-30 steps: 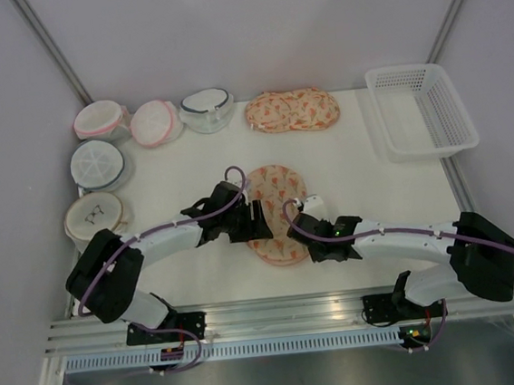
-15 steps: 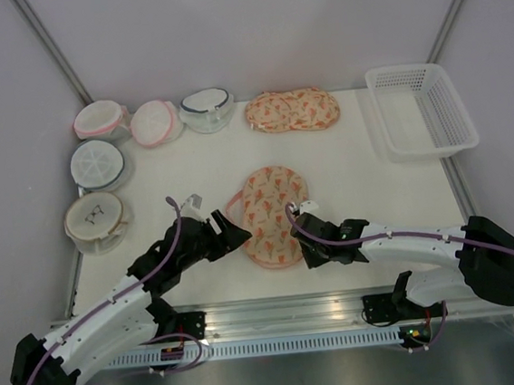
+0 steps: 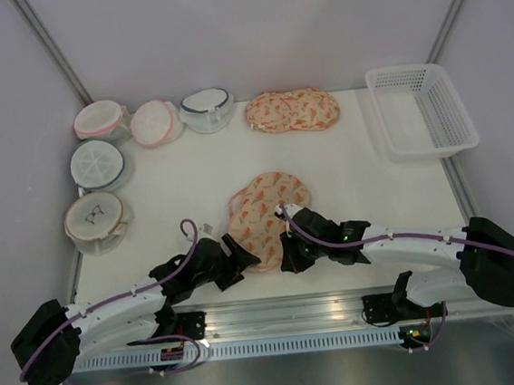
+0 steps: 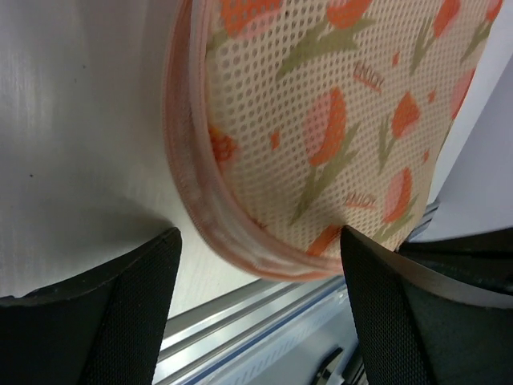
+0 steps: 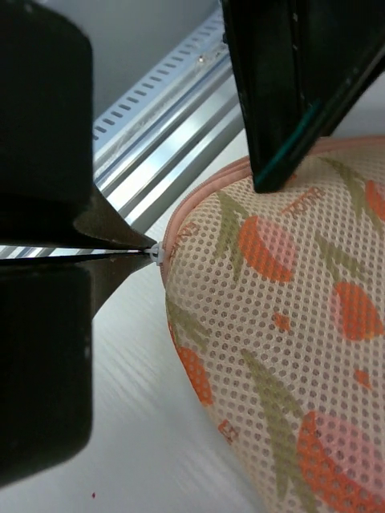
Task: Unzip the laundry bag and remove the bra
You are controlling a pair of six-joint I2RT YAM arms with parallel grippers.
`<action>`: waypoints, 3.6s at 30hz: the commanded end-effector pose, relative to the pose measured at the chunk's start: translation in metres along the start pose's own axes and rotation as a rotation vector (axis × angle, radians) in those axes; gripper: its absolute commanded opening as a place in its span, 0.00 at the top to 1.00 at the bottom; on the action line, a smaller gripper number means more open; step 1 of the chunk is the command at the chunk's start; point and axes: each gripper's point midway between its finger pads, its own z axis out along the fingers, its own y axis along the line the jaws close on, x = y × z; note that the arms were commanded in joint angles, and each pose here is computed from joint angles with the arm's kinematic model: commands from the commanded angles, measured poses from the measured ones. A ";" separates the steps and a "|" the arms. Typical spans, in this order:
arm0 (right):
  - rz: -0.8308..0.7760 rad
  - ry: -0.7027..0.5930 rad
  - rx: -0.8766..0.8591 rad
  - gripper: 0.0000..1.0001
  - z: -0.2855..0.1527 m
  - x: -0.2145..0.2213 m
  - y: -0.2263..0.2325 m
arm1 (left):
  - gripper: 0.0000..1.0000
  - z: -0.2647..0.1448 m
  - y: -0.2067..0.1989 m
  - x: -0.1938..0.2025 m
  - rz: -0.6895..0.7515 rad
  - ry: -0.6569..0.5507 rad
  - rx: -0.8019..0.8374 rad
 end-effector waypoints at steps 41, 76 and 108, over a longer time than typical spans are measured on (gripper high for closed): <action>-0.044 -0.130 0.632 0.28 -0.057 -0.044 -0.092 | 0.23 -0.035 -0.013 -0.045 -0.063 -0.274 0.111; -0.209 -0.048 0.632 0.83 0.082 -0.108 0.004 | 0.23 -0.095 -0.016 -0.064 -0.070 -0.385 0.267; -0.218 -0.113 0.450 0.46 0.060 -0.125 0.040 | 0.22 -0.129 -0.034 -0.083 -0.074 -0.488 0.348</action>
